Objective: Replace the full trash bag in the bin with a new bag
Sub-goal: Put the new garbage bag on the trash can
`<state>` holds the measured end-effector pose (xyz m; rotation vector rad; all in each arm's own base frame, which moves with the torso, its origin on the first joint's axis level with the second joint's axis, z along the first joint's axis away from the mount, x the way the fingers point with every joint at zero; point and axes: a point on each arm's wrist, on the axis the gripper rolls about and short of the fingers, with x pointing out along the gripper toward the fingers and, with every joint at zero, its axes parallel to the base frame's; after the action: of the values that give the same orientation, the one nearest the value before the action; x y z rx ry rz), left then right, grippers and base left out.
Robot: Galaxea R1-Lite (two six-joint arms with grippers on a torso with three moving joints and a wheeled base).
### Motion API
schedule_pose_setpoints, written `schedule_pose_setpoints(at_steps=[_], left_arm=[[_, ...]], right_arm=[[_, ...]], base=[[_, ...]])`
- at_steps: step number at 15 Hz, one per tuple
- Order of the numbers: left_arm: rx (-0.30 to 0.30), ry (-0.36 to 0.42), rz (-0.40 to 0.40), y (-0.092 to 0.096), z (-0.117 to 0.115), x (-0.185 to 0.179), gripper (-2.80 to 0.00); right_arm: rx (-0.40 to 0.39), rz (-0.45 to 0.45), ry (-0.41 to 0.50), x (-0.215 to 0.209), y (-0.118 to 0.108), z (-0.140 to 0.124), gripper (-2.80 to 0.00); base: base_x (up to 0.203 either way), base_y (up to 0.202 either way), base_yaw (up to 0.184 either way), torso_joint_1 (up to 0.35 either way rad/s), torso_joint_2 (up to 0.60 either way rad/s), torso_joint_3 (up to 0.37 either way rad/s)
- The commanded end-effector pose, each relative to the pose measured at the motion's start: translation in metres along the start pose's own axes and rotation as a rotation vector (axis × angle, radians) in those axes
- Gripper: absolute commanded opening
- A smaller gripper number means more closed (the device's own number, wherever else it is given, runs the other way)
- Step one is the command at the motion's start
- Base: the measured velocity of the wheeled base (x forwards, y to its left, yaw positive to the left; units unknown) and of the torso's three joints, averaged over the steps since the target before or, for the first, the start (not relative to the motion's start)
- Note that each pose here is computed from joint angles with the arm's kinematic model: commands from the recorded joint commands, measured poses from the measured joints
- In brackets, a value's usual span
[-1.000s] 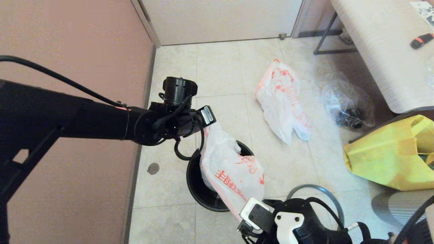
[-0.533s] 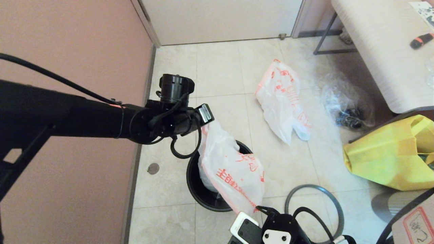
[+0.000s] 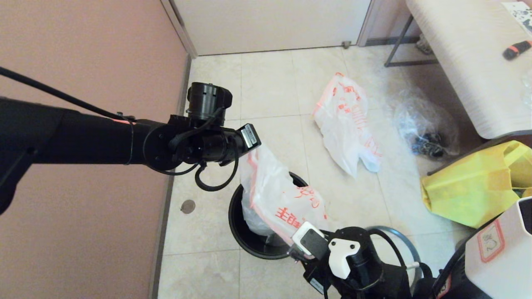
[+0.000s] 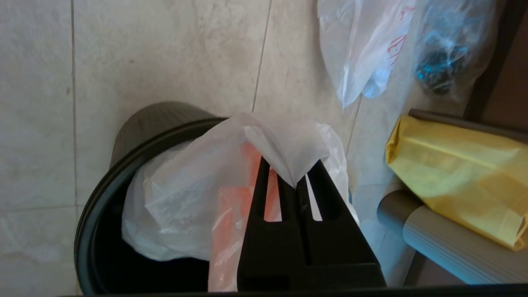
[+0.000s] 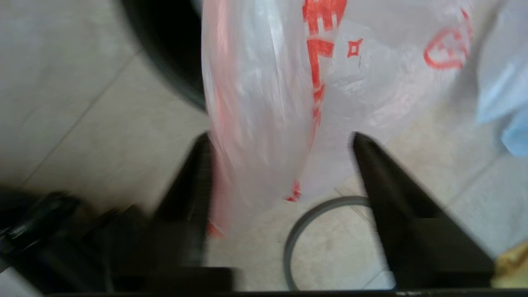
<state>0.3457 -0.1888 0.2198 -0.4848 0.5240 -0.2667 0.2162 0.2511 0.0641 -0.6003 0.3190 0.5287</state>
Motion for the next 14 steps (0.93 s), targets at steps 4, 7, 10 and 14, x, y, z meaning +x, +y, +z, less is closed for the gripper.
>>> schedule_pose_setpoints(at_steps=[4, 7, 10, 14], left_arm=[[-0.004, 0.033, 0.012, 0.001, 0.001, -0.001, -2.8], [-0.003, 0.073, 0.015, 0.002, 0.002, -0.004, -2.8], [-0.001, 0.153, 0.031, 0.001, 0.002, -0.006, -2.8], [-0.008, 0.202, 0.058, 0.004, 0.005, -0.003, -2.8]], right_arm=[[0.075, -0.108, -0.038, 0.009, -0.039, 0.012, -2.8], [0.105, -0.147, -0.031, 0.008, -0.056, 0.008, -2.8], [0.13, -0.175, -0.048, 0.006, -0.067, 0.011, -2.8], [0.127, -0.186, -0.032, 0.006, -0.071, 0.007, -2.8]], base=[[0.0, 0.0, 0.0, 0.0, 0.0, 0.0], [0.0, 0.0, 0.0, 0.0, 0.0, 0.0], [0.0, 0.0, 0.0, 0.0, 0.0, 0.0], [0.0, 0.0, 0.0, 0.0, 0.0, 0.0]])
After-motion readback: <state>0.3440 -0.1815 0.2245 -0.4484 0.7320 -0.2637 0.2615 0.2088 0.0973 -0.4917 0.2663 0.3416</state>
